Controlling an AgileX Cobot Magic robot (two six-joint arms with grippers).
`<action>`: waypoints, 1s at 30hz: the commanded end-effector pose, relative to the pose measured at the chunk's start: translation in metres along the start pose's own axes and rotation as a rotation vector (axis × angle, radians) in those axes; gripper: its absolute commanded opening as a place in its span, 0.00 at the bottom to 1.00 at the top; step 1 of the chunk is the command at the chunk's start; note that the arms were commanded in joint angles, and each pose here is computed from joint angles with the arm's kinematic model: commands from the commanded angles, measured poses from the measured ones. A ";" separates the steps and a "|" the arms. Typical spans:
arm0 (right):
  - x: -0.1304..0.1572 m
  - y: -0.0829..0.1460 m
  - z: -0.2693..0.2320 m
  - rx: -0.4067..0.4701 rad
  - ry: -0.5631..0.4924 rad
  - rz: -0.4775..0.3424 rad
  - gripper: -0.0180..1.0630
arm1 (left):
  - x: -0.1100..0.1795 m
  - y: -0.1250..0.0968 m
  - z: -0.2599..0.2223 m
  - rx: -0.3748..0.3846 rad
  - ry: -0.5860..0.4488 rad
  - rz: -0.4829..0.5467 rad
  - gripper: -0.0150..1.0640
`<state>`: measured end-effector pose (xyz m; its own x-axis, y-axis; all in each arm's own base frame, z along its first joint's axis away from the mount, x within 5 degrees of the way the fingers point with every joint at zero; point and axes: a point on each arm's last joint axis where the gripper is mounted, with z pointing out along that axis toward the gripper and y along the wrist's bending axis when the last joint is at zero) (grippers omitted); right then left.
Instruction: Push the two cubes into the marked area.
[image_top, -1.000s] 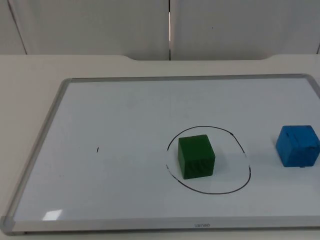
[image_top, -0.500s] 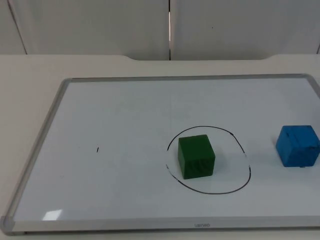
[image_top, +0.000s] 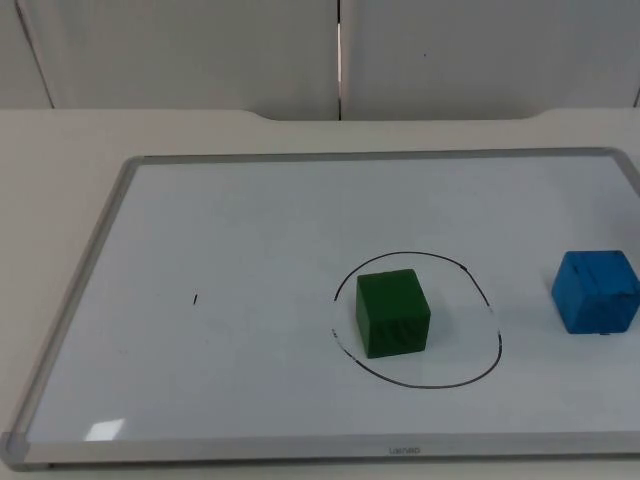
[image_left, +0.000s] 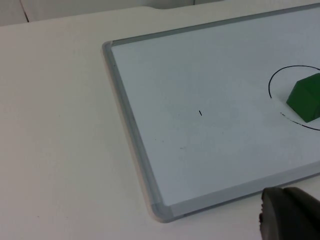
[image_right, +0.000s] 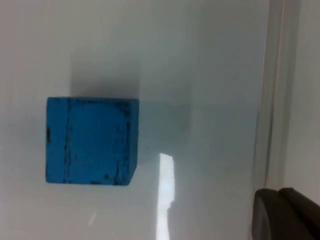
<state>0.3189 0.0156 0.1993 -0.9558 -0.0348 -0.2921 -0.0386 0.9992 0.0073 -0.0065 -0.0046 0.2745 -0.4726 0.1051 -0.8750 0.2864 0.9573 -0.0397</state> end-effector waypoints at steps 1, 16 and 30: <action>-0.004 -0.001 0.011 -0.001 -0.007 0.001 0.02 | 0.000 -0.001 0.001 0.015 -0.011 -0.005 0.01; -0.007 0.001 0.064 -0.027 0.012 0.036 0.02 | 0.000 -0.001 0.001 0.015 -0.011 -0.005 0.01; -0.011 0.005 0.073 -0.074 -0.026 0.124 0.02 | 0.000 -0.001 0.001 0.015 -0.011 -0.005 0.01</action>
<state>0.3506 0.0230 0.1324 -0.9451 0.0934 -0.3133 0.0614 0.9920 0.1107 -0.0065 -0.0046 0.2745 -0.4726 0.1051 -0.8750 0.2864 0.9573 -0.0397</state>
